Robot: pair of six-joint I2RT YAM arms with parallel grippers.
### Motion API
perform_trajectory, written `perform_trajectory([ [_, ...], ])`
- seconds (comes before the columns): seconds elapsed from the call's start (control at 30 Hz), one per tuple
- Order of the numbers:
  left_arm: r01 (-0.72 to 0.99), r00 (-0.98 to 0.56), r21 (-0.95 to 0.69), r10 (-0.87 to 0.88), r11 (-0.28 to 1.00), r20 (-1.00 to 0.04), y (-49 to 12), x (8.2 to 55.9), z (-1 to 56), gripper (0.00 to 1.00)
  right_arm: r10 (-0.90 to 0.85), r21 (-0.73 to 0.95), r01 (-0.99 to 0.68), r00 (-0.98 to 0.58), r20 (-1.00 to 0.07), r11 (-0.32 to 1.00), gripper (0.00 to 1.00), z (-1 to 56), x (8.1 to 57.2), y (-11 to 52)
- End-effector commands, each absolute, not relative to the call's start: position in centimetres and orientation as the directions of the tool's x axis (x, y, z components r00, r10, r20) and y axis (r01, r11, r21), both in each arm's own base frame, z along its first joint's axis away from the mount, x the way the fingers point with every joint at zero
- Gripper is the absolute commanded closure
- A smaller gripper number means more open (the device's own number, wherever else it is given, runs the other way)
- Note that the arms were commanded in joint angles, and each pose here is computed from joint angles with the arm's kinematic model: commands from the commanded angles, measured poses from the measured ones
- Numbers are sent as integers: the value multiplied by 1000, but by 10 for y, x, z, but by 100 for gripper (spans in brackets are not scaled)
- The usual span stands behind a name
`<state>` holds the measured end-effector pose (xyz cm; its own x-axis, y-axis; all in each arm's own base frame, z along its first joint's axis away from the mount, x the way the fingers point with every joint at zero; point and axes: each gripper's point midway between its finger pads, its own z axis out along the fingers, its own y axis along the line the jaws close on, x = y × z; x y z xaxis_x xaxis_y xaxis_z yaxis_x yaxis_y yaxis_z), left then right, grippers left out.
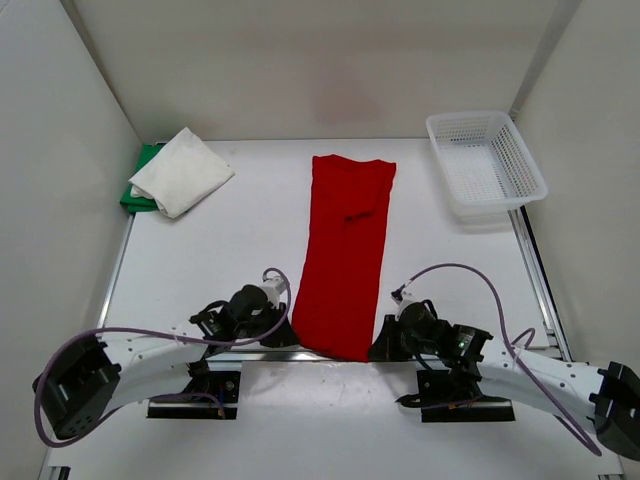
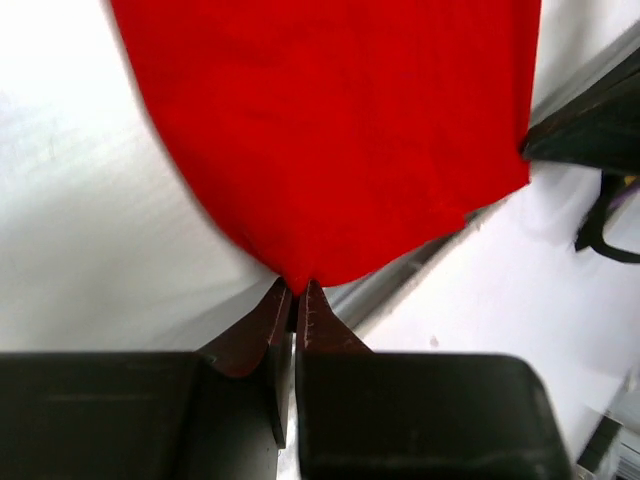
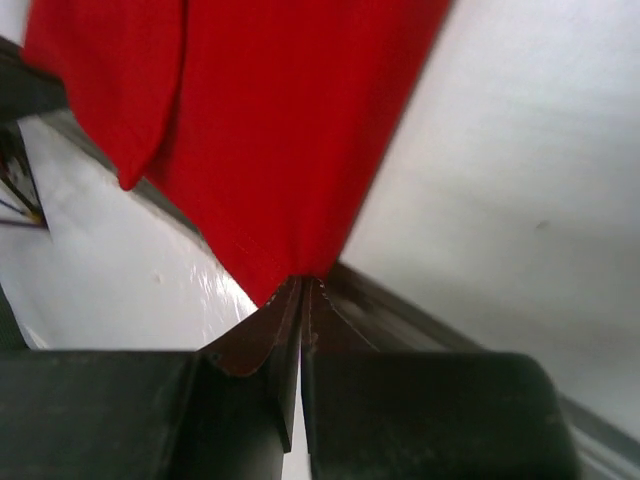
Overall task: Fold and stack the t-shirts
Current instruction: Grab the bottom of the folded rectangular tshirt with both arms, then fold the folded rectangular tshirt in 1/3 of the way
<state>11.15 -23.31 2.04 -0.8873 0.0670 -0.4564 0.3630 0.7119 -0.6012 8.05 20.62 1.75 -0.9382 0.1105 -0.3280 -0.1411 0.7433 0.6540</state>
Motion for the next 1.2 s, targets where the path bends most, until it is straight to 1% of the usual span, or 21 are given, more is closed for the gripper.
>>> perform_trajectory([
  [0.0,331,-908,-630,56,703,-415,-227,97,22,100,117,666,-133,-941,-318,734,100,28,72,215],
  [0.07,321,-915,-660,41,679,-402,-229,91,31,100,120,671,-140,-938,-325,728,100,39,70,218],
  [0.2,340,-888,-700,-31,629,-459,-235,107,74,100,127,686,-213,-903,-409,696,100,76,89,224],
  [0.23,343,-876,-704,-60,622,-479,-237,120,91,100,163,682,-193,-892,-421,706,100,78,104,219],
  [0.27,339,-878,-693,-52,636,-476,-236,125,91,100,181,680,-195,-880,-440,707,100,84,118,214],
  [0.33,364,-846,-685,-83,631,-526,-246,152,120,100,194,693,-215,-866,-461,688,100,94,139,211],
  [0.37,387,-835,-675,-72,628,-545,-253,164,130,100,219,677,-203,-847,-483,708,100,95,157,202],
  [0.4,380,-833,-669,-78,639,-548,-253,175,132,100,201,672,-244,-835,-513,700,100,103,164,202],
  [0.47,375,-828,-666,-91,645,-554,-263,206,140,100,233,643,-216,-810,-538,735,100,108,196,187],
  [0.5,367,-814,-654,-112,661,-570,-260,223,144,100,223,623,-252,-783,-581,740,100,120,208,186],
  [0.57,346,-805,-631,-126,694,-580,-269,262,146,100,259,614,-205,-774,-579,762,100,120,239,172],
  [0.6,318,-814,-620,-128,717,-566,-268,279,135,100,273,613,-226,-743,-611,757,100,131,255,169],
  [0.67,310,-800,-622,-156,719,-579,-277,316,149,100,284,592,-190,-738,-613,783,100,125,284,162],
  [0.7,287,-822,-612,-138,737,-552,-281,325,131,100,282,586,-200,-728,-625,785,100,131,295,162],
  [0.73,292,-809,-599,-141,746,-571,-284,339,139,100,295,588,-190,-720,-628,786,100,133,310,161],
  [0.8,272,-810,-582,-144,766,-568,-291,367,133,100,296,584,-164,-736,-609,795,100,120,329,158],
  [0.87,239,-807,-582,-174,778,-564,-289,389,127,100,313,584,-142,-731,-606,799,100,118,345,154],
  [0.93,201,-817,-579,-191,790,-544,-286,406,109,100,318,576,-153,-707,-631,803,100,122,368,152],
  [1.0,184,-817,-575,-200,797,-540,-285,422,106,100,319,579,-112,-743,-589,808,100,99,381,150],
  [1.1,154,-828,-579,-215,801,-518,-284,436,90,96,342,592,-91,-742,-577,801,100,88,400,145],
  [1.17,131,-814,-575,-244,808,-528,-278,450,89,89,367,617,-76,-745,-557,783,99,82,409,145],
])
